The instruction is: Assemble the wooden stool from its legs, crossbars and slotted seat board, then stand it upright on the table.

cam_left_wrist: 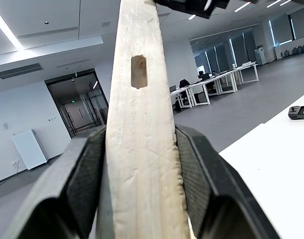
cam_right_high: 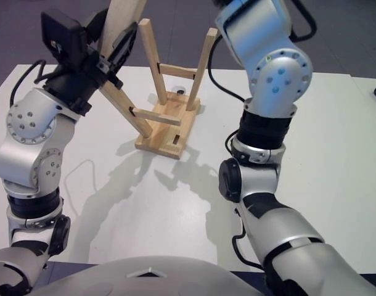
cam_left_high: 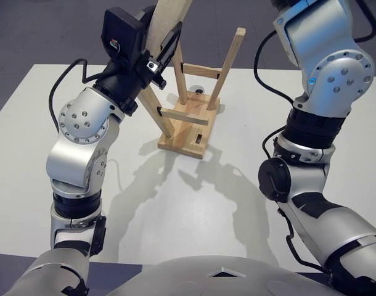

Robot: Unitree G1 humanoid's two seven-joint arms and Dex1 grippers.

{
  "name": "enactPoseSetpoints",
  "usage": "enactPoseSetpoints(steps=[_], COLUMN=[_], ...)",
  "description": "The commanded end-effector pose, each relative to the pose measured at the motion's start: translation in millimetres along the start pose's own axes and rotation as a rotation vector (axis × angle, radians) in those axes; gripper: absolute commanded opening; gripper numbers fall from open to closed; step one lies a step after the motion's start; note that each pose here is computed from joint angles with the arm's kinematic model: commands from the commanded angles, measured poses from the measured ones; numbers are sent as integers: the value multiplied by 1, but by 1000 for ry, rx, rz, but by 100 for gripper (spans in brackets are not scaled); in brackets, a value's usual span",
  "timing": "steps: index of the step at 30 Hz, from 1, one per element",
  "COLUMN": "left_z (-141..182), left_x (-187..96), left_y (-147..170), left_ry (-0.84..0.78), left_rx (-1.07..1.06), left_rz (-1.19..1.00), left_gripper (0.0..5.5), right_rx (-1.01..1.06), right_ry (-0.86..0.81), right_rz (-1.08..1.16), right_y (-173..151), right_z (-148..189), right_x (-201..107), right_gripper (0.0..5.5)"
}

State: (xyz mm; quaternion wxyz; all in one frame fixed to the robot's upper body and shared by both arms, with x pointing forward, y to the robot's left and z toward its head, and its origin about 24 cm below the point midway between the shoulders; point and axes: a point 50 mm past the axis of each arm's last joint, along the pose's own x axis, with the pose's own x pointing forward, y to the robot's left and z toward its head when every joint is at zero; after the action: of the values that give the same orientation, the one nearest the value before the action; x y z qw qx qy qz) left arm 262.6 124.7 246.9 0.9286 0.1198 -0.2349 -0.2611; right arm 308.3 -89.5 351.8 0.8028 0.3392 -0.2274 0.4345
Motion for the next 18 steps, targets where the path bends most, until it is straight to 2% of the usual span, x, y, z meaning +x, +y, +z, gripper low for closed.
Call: enactPoseSetpoints(steps=[1, 4, 8, 14, 18], left_z=[9, 10, 15, 16, 12], left_x=[1, 1, 3, 3, 3], left_y=[-4, -6, -9, -13, -15], left_ry=[-50, -55, -82, -91, -74], left_rx=[27, 34, 32, 23, 32], left_rz=[-7, -10, -23, -45, -52], left_gripper=[206, 206, 206, 206, 206], right_rx=[-79, -64, -11, 41, 54], right_ry=[-70, -14, 115, 185, 184], right_rz=[-19, -87, -118, -104, -105], right_y=[-6, -24, -40, -41, -40], right_z=[31, 24, -8, -29, -26], right_x=[1, 6, 6, 0, -4], right_gripper=[540, 540, 540, 540, 474])
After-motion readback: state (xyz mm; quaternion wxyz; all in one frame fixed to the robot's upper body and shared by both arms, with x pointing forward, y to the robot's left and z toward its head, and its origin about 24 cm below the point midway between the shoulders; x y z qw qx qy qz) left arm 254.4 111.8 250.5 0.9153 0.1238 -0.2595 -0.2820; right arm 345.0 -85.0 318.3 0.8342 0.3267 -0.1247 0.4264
